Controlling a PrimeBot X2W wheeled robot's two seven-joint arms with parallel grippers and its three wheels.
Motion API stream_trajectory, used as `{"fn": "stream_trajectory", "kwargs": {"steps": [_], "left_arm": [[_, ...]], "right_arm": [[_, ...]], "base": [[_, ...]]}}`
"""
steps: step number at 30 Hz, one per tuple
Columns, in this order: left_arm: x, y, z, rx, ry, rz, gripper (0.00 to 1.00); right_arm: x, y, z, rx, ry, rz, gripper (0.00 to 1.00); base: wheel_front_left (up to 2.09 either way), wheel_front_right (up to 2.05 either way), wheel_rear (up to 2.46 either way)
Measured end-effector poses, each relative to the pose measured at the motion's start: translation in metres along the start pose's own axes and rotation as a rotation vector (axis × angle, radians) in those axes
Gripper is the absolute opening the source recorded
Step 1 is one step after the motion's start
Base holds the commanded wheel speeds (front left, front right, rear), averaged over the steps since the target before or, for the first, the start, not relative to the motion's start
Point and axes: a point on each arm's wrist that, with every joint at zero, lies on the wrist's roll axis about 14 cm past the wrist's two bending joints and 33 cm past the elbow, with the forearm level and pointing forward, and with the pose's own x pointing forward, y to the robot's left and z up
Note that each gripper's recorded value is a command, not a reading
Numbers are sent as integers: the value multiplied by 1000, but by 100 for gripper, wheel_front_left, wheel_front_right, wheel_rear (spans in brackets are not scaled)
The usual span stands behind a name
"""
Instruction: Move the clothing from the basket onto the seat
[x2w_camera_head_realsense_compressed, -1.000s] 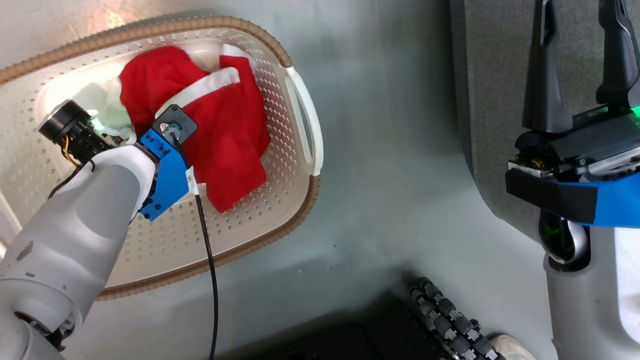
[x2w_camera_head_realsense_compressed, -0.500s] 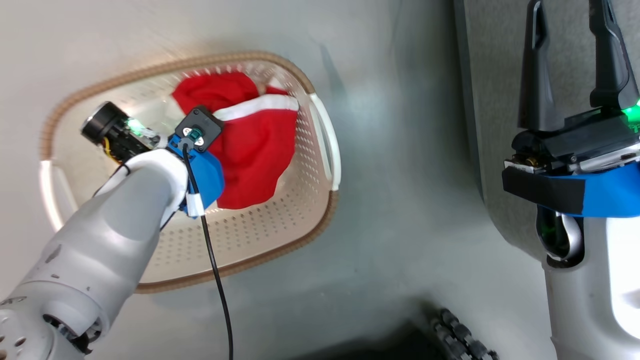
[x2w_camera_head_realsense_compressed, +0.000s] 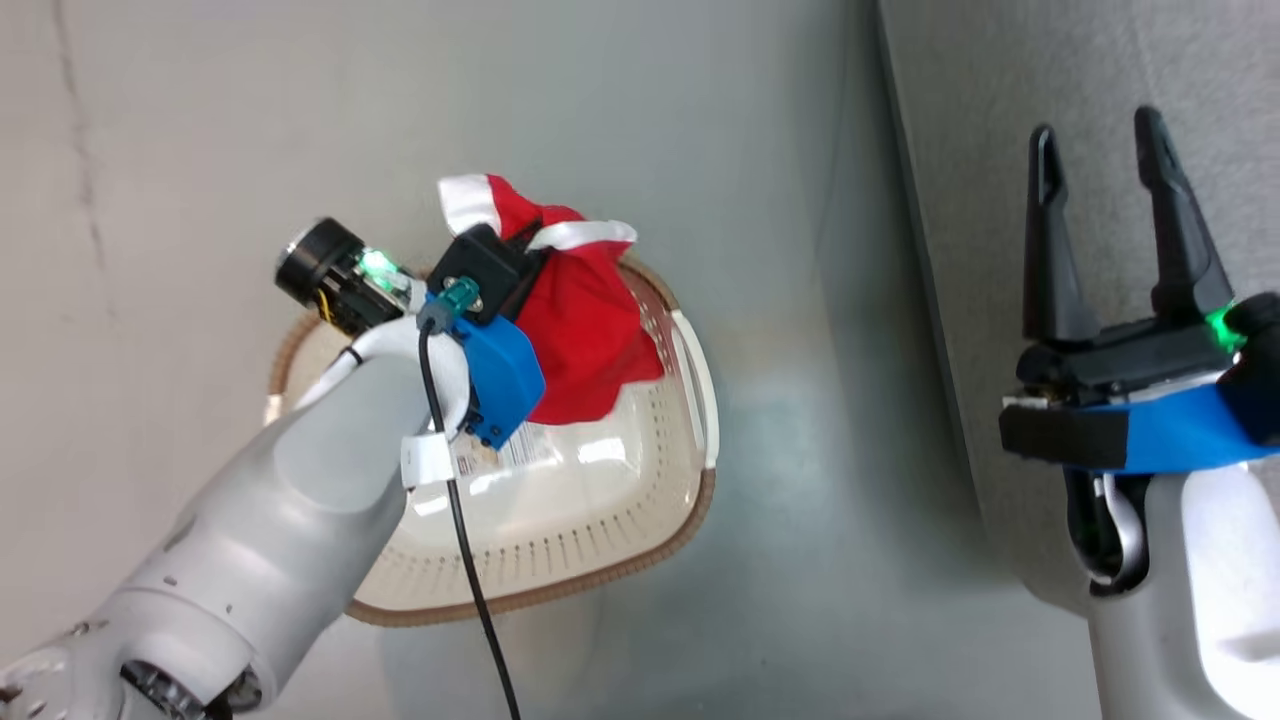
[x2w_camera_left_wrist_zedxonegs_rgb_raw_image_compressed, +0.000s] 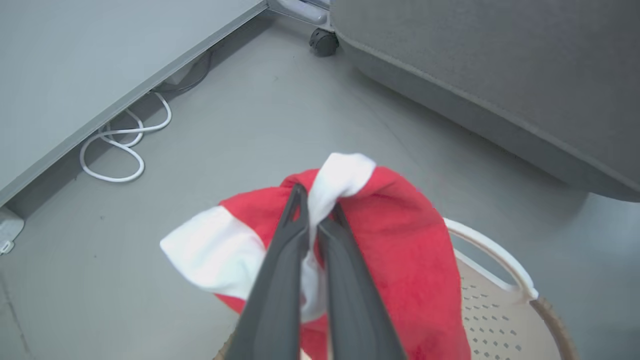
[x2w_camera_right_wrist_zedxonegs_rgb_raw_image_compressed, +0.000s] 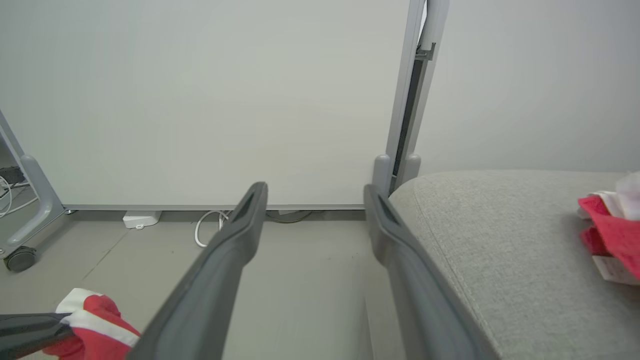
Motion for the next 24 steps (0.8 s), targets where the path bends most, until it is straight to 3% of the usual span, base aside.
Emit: {"fn": "stream_trajectory", "kwargs": {"steps": [16,24], "left_arm": [[-99,-3,161,93,-395,166,0],[-145,-35,208,130,-532,180,0]], "right_arm": [[-60,10,69,26,-89,9,100],[-98,10,89,39,-121,3,100]], "base": [[0,0,0],[0,0,0]]}}
